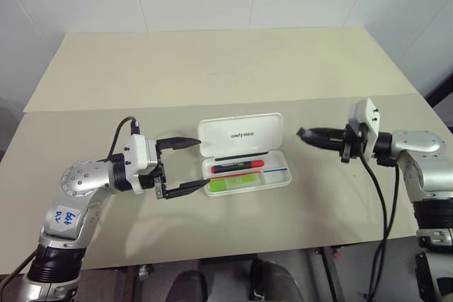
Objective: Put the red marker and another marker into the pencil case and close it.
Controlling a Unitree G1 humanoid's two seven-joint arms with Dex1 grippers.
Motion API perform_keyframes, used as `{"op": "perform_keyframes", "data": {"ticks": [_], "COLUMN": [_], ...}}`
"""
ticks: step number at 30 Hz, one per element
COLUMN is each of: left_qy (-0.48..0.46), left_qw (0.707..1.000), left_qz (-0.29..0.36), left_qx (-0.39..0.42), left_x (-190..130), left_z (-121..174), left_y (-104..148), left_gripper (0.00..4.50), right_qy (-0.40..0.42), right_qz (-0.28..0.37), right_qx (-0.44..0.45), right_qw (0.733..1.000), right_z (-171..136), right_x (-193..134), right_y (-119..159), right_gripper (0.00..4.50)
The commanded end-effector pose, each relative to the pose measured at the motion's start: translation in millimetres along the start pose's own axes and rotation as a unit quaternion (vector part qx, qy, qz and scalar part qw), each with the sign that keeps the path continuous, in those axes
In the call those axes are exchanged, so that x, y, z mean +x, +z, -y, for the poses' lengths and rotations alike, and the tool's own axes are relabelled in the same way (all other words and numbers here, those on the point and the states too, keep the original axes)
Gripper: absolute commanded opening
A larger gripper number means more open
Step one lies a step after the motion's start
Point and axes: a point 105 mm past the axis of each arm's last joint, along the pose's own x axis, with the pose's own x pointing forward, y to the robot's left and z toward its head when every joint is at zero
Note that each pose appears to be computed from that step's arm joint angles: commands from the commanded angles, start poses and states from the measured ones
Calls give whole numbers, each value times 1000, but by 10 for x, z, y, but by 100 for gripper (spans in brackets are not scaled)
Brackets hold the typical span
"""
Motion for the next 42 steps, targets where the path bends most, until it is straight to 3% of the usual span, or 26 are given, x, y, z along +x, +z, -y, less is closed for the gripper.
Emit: {"op": "perform_keyframes", "data": {"ticks": [1, 10, 19, 33, 34, 42], "left_qy": [2, 6, 15, 26, 26, 23], "left_qw": [1000, 1000, 1000, 1000, 1000, 1000], "left_qz": [2, 4, 1, -3, -3, -2], "left_qx": [18, 16, 10, 15, 15, 19], "left_x": [-37, -27, -38, -82, -82, -56], "left_z": [-1, 69, 127, 56, 52, 36], "left_y": [46, 46, 54, 67, 68, 79], "left_gripper": [450, 450, 450, 450, 450, 450], "right_qy": [80, 152, 199, 209, 207, 203], "right_qz": [-9, -25, -75, -94, -90, -33], "right_qx": [-40, -69, -64, -41, -41, -61], "right_qw": [996, 986, 975, 973, 973, 977], "right_z": [-201, -262, -151, -168, -160, -155], "right_x": [50, 279, 533, 496, 503, 546], "right_y": [95, 35, -261, -406, -391, -126], "right_gripper": [38, 38, 38, 38, 112, 392]}}
